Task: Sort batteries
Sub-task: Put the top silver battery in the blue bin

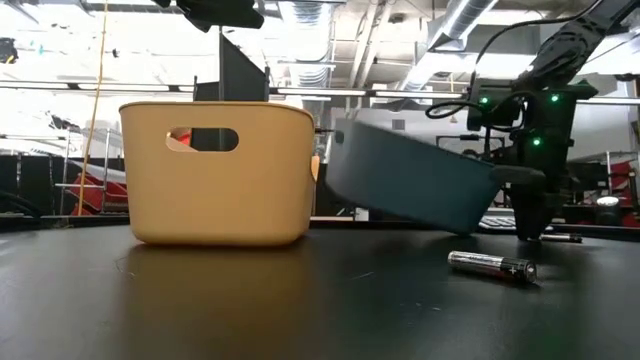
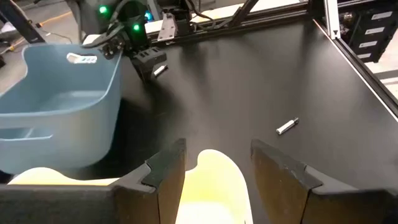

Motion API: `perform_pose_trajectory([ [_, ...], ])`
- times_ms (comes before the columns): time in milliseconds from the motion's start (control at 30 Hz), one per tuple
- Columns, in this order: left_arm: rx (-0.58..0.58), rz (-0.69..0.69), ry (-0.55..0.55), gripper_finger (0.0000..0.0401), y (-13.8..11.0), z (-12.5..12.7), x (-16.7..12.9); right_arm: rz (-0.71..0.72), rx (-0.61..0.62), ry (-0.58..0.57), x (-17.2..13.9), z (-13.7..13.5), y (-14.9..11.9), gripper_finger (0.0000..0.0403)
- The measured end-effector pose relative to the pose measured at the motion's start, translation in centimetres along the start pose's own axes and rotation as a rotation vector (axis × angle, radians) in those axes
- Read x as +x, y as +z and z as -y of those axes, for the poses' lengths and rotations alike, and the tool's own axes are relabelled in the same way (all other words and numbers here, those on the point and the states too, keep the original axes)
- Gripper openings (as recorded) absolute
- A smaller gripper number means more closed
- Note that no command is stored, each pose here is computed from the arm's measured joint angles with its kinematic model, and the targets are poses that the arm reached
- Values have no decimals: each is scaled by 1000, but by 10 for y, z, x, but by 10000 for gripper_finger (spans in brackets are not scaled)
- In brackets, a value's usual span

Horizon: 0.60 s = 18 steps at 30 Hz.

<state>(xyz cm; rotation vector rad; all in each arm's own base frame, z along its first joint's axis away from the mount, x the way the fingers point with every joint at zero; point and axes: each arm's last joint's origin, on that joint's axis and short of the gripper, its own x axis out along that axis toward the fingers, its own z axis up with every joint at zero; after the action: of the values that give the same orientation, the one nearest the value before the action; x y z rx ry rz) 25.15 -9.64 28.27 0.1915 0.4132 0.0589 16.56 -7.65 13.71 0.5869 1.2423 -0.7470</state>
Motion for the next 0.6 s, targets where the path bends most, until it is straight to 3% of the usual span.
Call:
perform_pose_trajectory([
  [600, -1, -1, 0, 173, 0, 0, 0, -3, -25, 28, -13, -23, -19, 205],
])
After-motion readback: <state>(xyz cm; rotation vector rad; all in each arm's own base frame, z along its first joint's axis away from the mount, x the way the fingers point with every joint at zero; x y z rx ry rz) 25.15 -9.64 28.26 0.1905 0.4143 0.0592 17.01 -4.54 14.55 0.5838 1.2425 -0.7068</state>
